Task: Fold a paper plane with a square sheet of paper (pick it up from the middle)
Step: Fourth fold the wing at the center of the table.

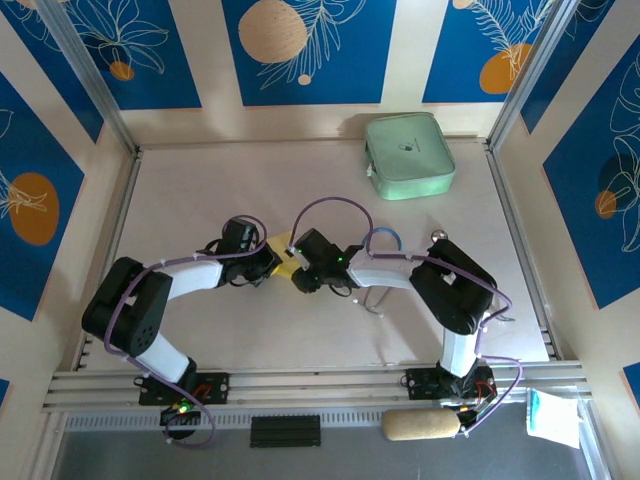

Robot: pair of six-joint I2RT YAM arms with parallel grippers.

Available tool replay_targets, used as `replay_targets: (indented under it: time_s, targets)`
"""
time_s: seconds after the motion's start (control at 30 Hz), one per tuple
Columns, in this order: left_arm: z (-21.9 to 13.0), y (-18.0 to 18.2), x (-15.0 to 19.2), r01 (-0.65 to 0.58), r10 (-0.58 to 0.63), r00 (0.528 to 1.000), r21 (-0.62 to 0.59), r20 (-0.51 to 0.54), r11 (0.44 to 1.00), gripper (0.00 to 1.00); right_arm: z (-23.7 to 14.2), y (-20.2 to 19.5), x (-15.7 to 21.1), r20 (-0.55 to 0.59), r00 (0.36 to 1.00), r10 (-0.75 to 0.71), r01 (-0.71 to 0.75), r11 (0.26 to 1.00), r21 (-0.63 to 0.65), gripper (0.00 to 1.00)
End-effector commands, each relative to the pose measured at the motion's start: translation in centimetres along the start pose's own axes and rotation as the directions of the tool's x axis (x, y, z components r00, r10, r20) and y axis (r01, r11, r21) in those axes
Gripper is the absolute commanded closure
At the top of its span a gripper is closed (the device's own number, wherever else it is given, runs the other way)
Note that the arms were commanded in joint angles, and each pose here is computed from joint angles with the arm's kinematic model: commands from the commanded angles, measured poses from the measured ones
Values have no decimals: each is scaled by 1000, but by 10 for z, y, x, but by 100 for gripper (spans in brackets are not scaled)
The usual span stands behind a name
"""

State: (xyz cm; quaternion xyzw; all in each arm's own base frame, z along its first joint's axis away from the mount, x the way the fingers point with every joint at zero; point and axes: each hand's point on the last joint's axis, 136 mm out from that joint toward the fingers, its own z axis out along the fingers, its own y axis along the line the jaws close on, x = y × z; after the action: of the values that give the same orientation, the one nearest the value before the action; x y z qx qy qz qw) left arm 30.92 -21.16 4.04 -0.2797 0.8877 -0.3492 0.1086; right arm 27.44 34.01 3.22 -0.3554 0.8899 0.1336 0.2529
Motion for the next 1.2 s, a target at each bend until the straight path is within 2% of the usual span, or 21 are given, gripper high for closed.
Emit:
replay_targets:
  time_s: [0.0,0.37,0.6,0.87,1.17]
  targets:
    - [-6,-15,0,-1,1,1000,16,6,1000,97,3,0,-15,34,999,-29,28,999,35,61]
    - [-6,-16,0,22,-22,1000,15,2,1000,97,10,-1,-13,30,996,-79,76,993,90,62]
    - [-7,-13,-1,30,-30,1000,-1,8,1000,97,-3,-3,-16,56,996,-74,68,992,103,62]
    - [-8,-14,-1,48,-48,999,-6,5,999,97,-24,1,-12,151,987,-55,59,998,-21,61]
    - [-8,-14,0,96,-96,995,-12,-2,995,96,-20,12,-20,227,968,-109,136,985,-102,61]
